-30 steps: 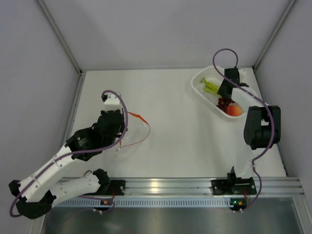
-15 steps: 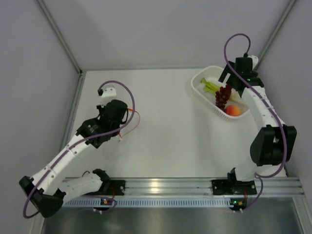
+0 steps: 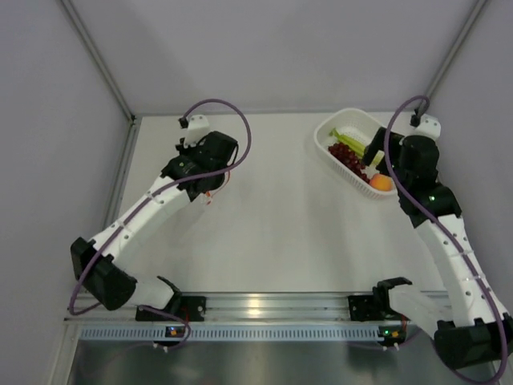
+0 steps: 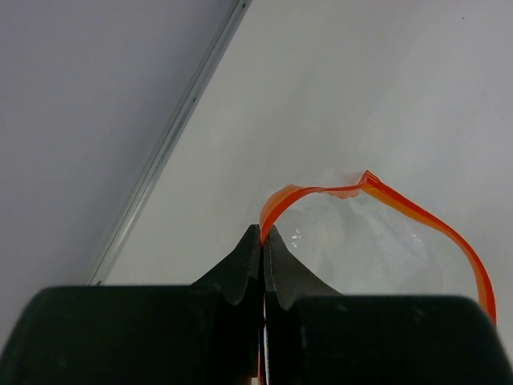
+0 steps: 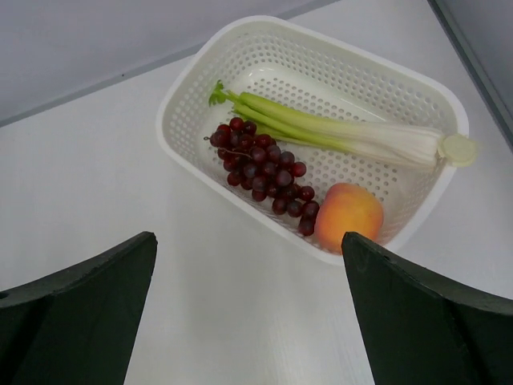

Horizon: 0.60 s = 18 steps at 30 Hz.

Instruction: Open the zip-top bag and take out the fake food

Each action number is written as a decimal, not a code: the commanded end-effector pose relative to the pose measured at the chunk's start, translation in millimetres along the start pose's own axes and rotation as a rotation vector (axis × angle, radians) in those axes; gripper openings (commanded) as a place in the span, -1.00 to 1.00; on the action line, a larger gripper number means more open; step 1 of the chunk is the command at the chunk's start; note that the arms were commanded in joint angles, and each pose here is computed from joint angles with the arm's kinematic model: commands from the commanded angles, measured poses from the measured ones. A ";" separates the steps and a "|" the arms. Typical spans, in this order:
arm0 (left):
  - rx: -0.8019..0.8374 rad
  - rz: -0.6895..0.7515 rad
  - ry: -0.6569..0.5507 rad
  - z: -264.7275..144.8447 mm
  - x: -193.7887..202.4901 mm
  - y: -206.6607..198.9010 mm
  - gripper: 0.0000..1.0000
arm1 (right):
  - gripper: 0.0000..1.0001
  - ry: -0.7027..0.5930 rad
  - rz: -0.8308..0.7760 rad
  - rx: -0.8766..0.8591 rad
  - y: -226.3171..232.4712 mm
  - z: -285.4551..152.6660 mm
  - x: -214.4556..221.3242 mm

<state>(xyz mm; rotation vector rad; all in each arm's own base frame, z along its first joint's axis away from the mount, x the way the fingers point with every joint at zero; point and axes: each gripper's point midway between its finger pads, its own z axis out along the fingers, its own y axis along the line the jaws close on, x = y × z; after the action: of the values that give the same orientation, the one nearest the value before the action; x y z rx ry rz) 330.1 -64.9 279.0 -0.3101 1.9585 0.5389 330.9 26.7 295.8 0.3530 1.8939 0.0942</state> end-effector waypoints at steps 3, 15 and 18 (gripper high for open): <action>-0.092 0.031 -0.015 23.2 -8.2 -29.3 -0.88 | 0.99 -0.074 0.045 -0.069 -5.5 -47.6 1.5; 0.033 0.093 0.098 52.6 18.9 -128.8 -0.29 | 0.99 -0.031 0.022 -0.200 1.4 -77.7 27.5; 0.092 0.056 0.091 38.6 7.4 -138.0 0.00 | 0.99 -0.016 0.009 -0.187 0.0 -75.0 29.2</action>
<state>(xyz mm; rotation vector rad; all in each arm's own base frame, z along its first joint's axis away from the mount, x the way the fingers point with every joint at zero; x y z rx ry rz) 413.7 -142.7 186.9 -0.1734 2.1337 0.6372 254.7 39.5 299.9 0.2606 1.8211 0.2676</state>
